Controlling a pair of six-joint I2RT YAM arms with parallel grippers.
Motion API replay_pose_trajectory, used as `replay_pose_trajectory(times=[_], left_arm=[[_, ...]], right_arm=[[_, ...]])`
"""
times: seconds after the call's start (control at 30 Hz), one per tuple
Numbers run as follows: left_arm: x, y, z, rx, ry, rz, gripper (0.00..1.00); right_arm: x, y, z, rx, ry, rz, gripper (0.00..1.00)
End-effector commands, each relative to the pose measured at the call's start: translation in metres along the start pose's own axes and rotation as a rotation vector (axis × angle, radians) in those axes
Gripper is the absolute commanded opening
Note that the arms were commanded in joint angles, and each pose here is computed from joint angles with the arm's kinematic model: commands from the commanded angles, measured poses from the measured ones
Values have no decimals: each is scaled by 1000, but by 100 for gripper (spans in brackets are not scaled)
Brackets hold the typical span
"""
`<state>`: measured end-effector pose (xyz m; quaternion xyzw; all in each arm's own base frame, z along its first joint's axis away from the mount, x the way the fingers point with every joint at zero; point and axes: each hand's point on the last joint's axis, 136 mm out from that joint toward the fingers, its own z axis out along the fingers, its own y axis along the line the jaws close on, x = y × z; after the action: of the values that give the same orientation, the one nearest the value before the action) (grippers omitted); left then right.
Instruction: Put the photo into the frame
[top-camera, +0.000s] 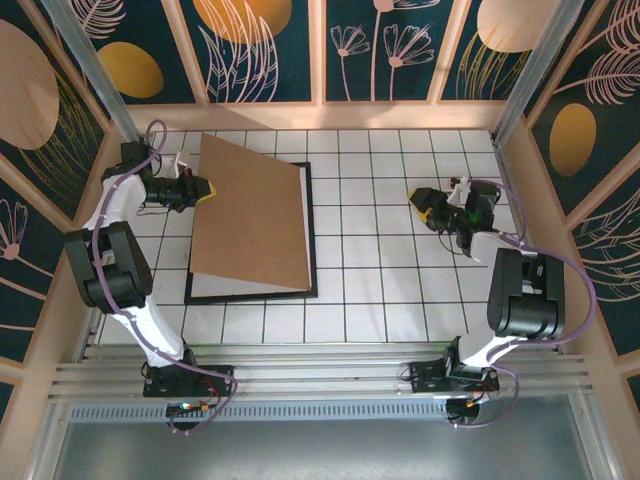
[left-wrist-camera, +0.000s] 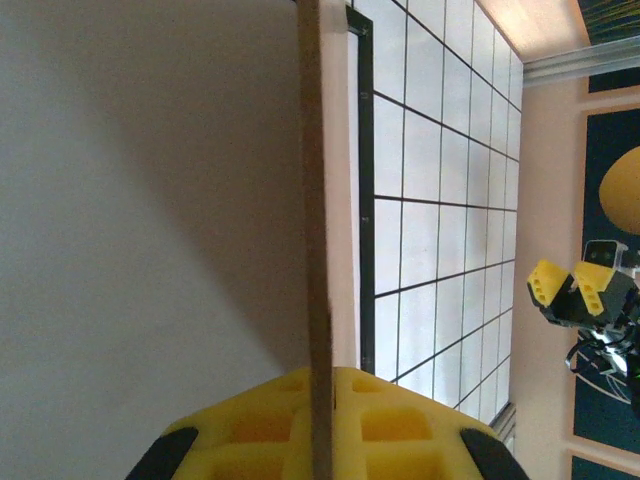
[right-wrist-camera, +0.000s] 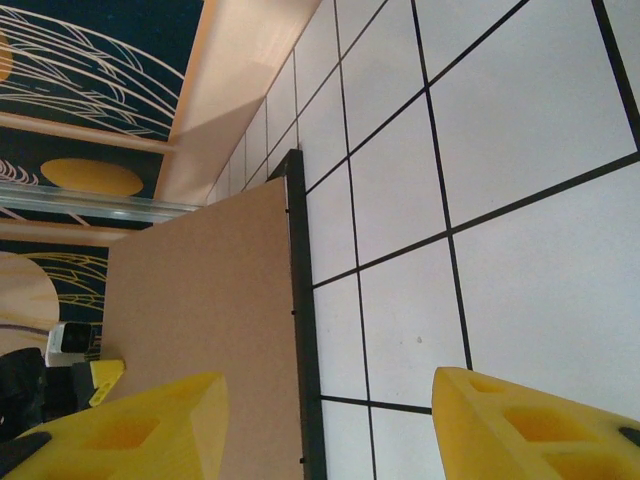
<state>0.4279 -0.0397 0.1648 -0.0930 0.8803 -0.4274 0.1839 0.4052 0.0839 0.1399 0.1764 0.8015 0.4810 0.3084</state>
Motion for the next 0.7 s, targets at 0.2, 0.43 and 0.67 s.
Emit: replay_pose_trajectory(times=[0.2, 0.43, 0.67], left_arm=[[-17, 1, 3, 31, -42, 67, 0], [-15, 4, 10, 80, -41, 44, 0], [-10, 6, 19, 100, -16, 57, 0]], right_arm=[[7, 0, 5, -17, 25, 0, 56], [7, -2, 5, -5, 24, 1, 56], [8, -4, 8, -1, 31, 8, 55]])
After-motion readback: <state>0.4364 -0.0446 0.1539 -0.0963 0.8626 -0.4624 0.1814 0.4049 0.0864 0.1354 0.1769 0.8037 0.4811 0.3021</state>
